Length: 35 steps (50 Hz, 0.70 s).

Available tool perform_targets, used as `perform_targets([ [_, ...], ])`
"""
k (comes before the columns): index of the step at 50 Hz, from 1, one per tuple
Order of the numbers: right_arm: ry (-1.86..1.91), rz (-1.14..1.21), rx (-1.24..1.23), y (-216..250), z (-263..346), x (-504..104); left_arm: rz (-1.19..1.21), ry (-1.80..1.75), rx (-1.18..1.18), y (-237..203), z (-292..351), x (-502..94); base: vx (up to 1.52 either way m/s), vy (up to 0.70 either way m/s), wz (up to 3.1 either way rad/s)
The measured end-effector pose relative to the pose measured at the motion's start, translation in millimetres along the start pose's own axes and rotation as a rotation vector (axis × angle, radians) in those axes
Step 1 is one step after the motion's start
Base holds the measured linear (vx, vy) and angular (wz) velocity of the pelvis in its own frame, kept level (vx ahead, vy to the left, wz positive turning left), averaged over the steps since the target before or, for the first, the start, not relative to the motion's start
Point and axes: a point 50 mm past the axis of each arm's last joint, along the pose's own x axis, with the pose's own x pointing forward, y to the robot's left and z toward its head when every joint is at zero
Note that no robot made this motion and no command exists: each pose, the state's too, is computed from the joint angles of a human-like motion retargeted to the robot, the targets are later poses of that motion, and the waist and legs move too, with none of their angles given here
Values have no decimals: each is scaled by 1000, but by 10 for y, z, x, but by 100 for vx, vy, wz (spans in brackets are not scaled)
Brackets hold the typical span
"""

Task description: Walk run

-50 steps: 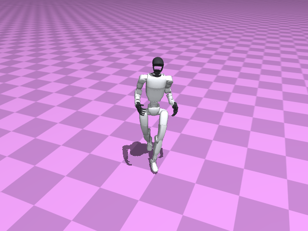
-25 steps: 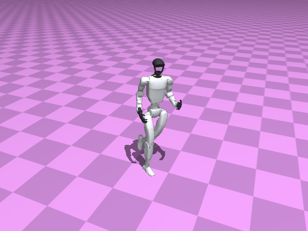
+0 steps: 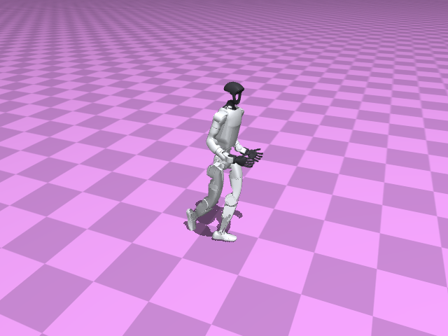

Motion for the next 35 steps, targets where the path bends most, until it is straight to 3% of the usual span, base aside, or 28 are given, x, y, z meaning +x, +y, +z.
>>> perform_targets([
  [5,222,-98,21,-65,-442,-432,-224,-205,-160,-703,200,777,69,38,229],
  [9,353,-199,78,-65,-645,-923,-493,-286,-134,-1177,483,1068,69,24,363],
  [16,387,-347,127,145,-708,-1238,-769,-339,88,-1299,881,1124,79,-15,359],
  [23,309,-241,120,285,-668,-707,-521,-123,314,-556,583,793,92,-27,92],
  [30,139,-197,61,124,-387,-79,-195,170,27,-240,-252,169,89,-21,160],
  [35,-42,-243,11,-28,-30,200,-65,166,-32,-148,-333,-129,79,-11,-1],
])
